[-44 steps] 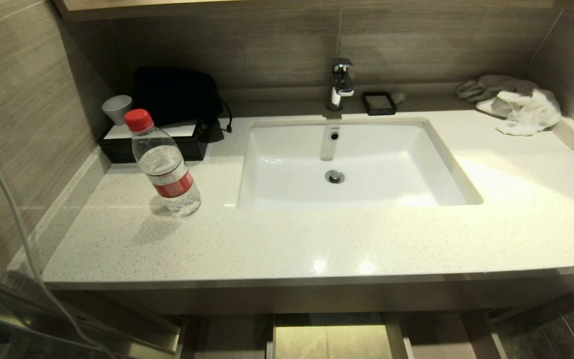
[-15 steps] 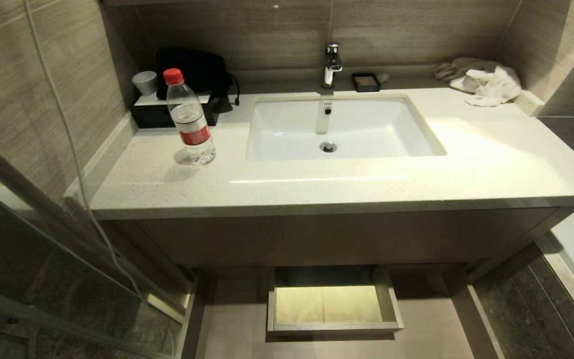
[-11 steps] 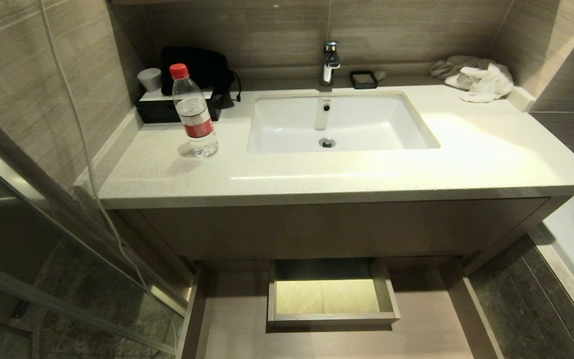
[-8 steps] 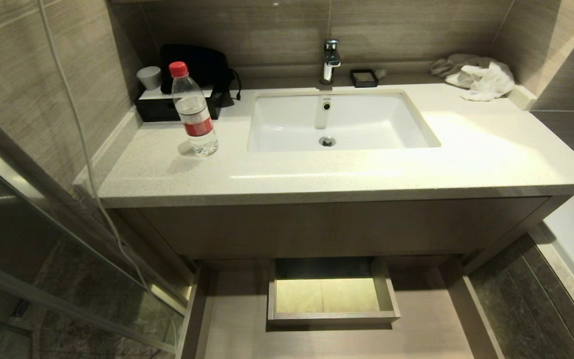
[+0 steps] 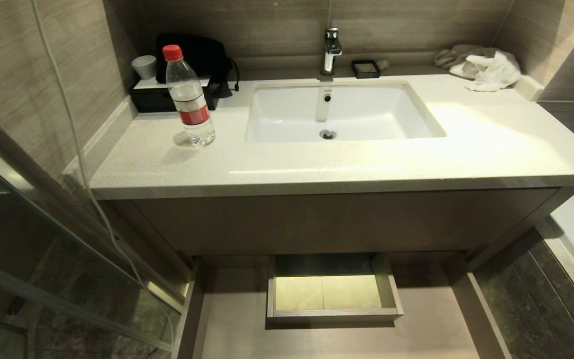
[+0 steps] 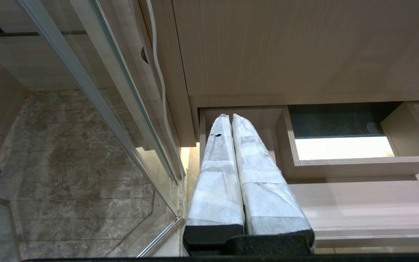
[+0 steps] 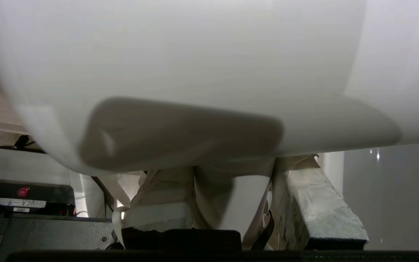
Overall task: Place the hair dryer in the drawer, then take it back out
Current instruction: Put it into the drawer
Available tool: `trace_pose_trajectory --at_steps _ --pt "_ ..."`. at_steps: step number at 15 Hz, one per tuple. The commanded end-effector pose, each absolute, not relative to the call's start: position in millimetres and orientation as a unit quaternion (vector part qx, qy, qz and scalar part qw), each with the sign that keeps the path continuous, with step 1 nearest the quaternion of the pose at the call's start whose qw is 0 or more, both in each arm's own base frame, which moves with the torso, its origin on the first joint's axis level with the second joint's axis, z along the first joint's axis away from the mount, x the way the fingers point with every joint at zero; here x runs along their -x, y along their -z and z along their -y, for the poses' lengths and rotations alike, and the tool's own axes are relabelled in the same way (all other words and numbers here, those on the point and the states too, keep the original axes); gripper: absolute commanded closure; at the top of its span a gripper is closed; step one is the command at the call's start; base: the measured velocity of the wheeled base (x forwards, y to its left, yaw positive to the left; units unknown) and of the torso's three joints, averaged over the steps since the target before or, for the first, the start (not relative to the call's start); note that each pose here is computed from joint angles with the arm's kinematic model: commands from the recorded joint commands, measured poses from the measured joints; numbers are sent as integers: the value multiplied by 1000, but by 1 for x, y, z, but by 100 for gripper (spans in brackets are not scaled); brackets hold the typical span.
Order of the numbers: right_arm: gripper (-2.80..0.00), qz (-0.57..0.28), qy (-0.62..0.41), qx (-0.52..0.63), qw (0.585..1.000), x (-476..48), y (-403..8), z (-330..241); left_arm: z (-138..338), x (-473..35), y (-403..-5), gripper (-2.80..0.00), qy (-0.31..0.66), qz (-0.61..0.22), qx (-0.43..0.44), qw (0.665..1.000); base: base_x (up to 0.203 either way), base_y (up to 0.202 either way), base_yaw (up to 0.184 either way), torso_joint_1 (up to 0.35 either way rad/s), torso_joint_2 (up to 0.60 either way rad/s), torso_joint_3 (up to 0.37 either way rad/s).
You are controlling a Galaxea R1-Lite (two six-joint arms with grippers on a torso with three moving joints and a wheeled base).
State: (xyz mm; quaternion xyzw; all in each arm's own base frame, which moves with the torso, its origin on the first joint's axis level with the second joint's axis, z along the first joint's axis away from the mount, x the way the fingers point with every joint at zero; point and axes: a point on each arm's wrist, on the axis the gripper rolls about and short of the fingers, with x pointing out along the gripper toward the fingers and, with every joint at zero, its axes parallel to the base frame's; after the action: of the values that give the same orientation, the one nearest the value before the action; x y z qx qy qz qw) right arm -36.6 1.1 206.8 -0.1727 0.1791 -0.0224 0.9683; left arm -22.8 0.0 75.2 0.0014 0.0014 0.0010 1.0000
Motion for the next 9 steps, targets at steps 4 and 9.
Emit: trace_pose_trajectory --at_steps 4,9 --pt "0 -181 22 174 968 38 -203 -1 0 23 -75 0 -1 -1 -2 1000 0 0 0 -193 473 276" --pt "0 -183 22 173 968 40 -201 -1 0 23 -75 0 -1 -1 -2 1000 0 0 0 -211 542 332"
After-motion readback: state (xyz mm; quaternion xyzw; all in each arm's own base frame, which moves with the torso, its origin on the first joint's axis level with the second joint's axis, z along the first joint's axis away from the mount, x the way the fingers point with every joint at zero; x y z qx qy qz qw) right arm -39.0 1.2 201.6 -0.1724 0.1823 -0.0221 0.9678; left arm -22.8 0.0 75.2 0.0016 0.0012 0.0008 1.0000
